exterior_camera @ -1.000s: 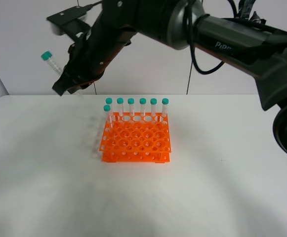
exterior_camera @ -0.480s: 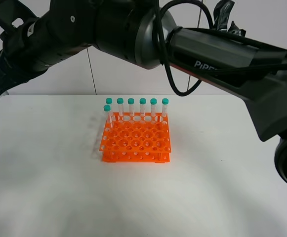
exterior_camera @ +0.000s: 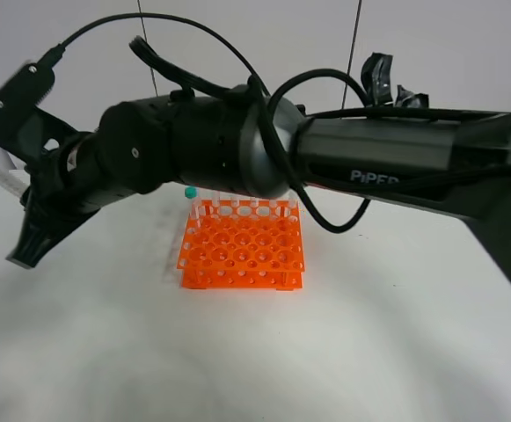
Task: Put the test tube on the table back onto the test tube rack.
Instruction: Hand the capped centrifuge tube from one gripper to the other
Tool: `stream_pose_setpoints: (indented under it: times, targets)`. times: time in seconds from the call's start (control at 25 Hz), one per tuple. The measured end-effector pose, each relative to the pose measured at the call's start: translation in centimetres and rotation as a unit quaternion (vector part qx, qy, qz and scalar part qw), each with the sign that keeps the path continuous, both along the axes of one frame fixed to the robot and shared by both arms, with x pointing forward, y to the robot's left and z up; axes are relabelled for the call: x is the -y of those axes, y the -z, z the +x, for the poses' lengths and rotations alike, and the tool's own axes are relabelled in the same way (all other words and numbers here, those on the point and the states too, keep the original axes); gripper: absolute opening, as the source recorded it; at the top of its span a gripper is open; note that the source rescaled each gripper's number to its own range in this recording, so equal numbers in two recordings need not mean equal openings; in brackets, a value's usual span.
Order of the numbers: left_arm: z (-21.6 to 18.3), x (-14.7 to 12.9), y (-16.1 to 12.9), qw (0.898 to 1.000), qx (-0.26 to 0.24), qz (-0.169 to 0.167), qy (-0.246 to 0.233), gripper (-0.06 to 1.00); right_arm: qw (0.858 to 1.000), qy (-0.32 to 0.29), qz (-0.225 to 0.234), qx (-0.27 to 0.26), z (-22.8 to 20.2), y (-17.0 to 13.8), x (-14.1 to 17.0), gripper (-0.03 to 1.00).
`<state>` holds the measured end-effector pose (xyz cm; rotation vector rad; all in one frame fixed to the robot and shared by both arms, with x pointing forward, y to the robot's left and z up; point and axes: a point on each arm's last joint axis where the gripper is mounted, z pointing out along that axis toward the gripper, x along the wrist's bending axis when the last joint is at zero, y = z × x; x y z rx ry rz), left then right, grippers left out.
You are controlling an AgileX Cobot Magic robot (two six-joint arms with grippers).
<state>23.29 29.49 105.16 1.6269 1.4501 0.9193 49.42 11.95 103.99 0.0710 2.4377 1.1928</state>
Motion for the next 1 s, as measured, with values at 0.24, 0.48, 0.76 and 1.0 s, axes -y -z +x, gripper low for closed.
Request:
stream_pose_setpoints:
  times: [0.24,0.48,0.76,1.0]
  targets:
    - [0.0,0.0,0.0,1.000,0.000,0.000,0.000,1.00,1.000,0.010,-0.001,0.015,-3.1,0.5,5.4,0.00]
    - [0.0,0.0,0.0,1.000,0.000,0.000,0.000,1.00,0.998,0.040,0.045,0.036,-6.8,0.5,12.2,0.00]
    - [0.0,0.0,0.0,1.000,0.000,0.000,0.000,1.00,0.988,0.100,0.115,-0.016,-10.0,0.4,17.8,0.00]
    - [0.0,0.0,0.0,1.000,0.000,0.000,0.000,1.00,0.985,0.116,0.128,-0.028,-12.0,1.5,21.1,0.00]
